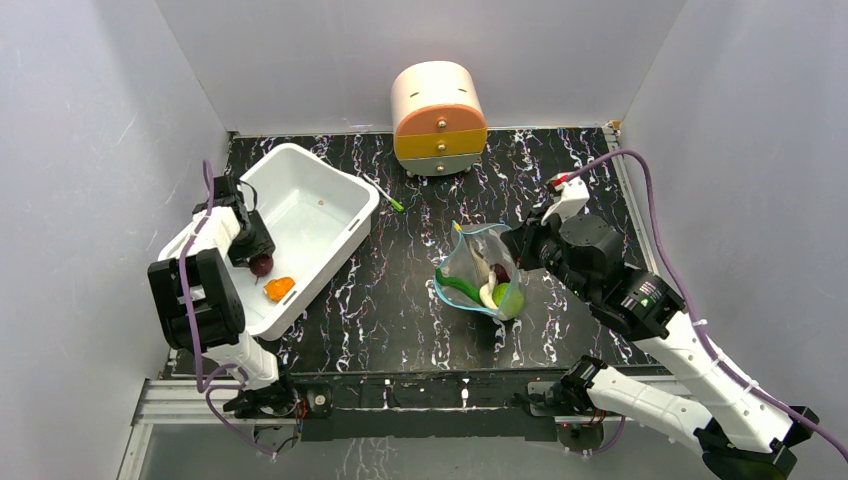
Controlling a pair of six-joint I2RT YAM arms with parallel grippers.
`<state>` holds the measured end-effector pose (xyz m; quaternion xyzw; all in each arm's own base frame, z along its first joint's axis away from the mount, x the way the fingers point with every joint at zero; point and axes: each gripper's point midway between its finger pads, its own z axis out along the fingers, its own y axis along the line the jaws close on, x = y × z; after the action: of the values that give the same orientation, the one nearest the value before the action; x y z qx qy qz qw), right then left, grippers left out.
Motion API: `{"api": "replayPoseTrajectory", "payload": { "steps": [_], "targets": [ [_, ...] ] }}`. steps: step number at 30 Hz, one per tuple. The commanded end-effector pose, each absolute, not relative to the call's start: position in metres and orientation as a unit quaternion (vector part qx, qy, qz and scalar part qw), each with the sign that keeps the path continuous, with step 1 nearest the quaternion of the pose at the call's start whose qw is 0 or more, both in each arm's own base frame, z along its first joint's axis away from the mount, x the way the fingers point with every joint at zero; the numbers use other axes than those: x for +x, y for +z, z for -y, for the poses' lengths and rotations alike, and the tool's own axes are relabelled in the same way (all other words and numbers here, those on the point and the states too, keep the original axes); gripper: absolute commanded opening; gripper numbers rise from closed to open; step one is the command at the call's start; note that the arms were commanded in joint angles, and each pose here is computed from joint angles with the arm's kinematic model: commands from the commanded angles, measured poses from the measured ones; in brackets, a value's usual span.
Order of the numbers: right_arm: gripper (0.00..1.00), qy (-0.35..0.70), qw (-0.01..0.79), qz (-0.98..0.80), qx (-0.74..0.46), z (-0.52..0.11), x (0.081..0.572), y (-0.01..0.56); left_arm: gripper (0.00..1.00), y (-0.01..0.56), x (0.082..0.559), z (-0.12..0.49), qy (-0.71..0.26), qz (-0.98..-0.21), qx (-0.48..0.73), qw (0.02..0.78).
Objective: Place the food in the zip-top bag and seal the zipper
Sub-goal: Pick up the fake fruit from the bin.
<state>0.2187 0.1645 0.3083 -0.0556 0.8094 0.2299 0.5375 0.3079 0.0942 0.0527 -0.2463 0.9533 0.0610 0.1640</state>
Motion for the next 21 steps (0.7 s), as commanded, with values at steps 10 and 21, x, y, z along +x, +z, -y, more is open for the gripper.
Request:
{"api": "replayPoseTrajectory", "payload": {
  "steps": [10,21],
  "targets": [
    [0.0,0.222,0.536,-0.814,0.008,-0.163,0.233,0.315,0.29,0.128,0.323,-0.038,-0.007,-0.952,-0.189,0.241],
    [0.0,0.239,0.467,-0.847,0.08,-0.178,0.235,0.308,0.31,0.177,0.329,0.028,-0.069,-0.948,-0.08,0.299]
  ]
}}
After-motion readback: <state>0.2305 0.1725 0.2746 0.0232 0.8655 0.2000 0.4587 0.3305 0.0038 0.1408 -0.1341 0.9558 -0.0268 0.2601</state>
